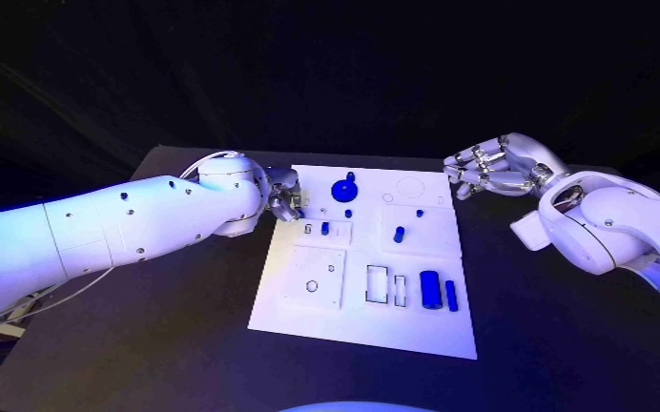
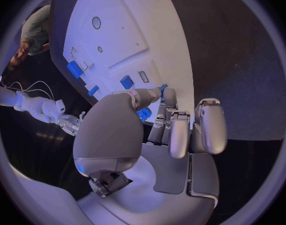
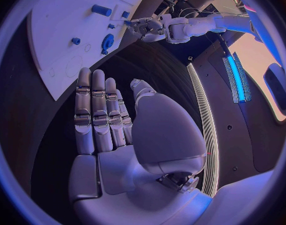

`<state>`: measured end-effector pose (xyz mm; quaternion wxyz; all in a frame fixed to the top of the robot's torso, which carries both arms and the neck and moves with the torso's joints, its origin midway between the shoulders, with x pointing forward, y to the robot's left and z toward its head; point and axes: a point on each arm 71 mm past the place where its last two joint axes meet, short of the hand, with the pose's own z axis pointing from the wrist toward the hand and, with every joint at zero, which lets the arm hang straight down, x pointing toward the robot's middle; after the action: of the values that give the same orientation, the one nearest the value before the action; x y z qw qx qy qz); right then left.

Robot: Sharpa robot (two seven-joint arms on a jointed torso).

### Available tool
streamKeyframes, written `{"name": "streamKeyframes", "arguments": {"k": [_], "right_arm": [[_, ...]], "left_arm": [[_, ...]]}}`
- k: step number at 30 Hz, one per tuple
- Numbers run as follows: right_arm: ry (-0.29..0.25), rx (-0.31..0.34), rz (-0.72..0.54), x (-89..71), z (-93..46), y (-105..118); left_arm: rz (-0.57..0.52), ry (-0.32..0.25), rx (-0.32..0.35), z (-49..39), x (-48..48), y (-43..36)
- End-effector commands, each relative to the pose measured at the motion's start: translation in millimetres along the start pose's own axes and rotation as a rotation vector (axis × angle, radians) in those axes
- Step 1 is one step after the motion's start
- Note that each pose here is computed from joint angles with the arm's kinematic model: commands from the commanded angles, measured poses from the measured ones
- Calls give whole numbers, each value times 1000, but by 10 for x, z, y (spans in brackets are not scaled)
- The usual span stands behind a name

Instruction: Assemble the parts on the task board

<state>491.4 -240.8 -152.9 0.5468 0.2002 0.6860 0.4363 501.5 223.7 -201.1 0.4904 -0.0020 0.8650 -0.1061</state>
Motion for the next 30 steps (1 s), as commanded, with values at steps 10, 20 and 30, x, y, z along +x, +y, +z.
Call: {"name": "streamKeyframes", "arguments": {"k": [10,20,30], "right_arm": [[16,6,1,16,5,-8],[18,9,1,21,6,-17],[19,10,2,27,5,-21]], "left_arm": [[2,7,-1,9,36,6],[-25,-12,14,9,20,16],[-25,-2,8,12,27,18]]}}
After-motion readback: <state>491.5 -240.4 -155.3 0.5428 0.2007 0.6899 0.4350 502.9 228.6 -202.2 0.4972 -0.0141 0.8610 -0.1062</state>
